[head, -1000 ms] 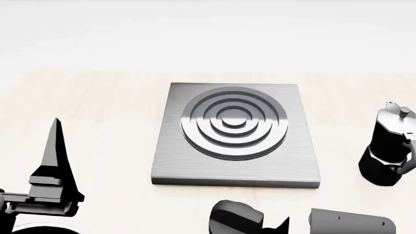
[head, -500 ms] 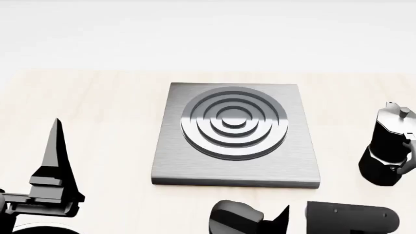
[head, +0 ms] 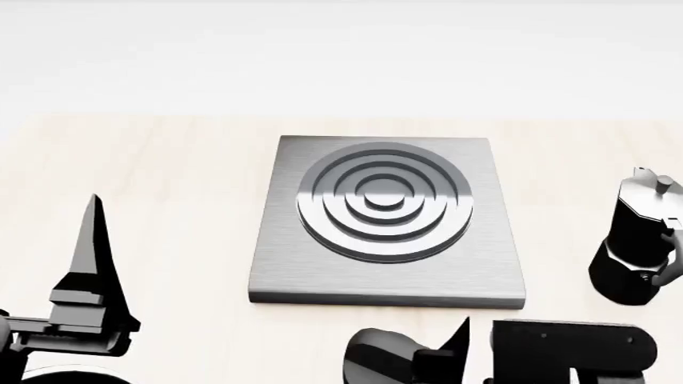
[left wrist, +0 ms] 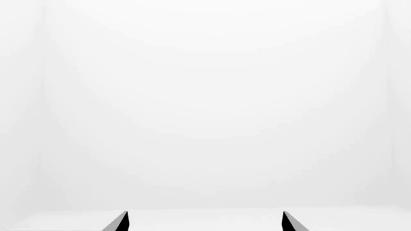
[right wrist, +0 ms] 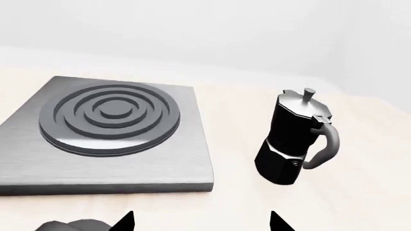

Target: Turn on the stove.

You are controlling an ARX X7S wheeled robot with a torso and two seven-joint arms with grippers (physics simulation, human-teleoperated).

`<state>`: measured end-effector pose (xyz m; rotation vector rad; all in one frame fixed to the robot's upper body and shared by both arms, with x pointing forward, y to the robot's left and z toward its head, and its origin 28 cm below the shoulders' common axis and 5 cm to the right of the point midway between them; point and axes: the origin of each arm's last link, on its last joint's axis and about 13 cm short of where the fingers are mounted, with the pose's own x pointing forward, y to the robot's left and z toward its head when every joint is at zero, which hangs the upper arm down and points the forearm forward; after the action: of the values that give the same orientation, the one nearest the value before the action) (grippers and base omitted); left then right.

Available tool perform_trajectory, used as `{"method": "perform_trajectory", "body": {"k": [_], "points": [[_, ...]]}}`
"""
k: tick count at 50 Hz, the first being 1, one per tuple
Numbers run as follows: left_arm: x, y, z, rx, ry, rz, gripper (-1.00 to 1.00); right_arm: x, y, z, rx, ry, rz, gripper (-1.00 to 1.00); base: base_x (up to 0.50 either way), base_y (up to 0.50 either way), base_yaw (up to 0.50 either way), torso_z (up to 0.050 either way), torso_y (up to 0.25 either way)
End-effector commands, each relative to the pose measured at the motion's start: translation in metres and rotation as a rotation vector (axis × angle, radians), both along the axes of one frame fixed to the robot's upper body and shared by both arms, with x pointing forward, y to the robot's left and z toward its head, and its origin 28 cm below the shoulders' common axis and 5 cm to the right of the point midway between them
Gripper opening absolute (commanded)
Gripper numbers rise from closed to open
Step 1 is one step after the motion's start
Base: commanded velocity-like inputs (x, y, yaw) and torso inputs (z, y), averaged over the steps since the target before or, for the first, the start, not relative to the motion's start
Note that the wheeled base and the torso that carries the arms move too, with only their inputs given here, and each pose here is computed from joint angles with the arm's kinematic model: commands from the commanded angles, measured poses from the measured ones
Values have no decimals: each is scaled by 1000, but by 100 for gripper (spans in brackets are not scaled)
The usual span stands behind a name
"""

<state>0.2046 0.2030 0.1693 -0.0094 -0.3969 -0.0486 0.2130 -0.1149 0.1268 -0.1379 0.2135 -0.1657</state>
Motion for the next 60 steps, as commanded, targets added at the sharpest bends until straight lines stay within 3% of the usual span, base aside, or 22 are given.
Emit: {"method": "perform_trajectory", "body": {"k": [1, 60], "points": [[1, 0, -1, 7, -1, 6, 100, -3, 3, 8, -19, -29, 16, 100, 0, 0, 0, 0, 0], [-1, 0, 0, 3, 1, 2, 100, -22, 16, 46, -149, -221, 44, 100, 0, 0, 0, 0, 0]]}}
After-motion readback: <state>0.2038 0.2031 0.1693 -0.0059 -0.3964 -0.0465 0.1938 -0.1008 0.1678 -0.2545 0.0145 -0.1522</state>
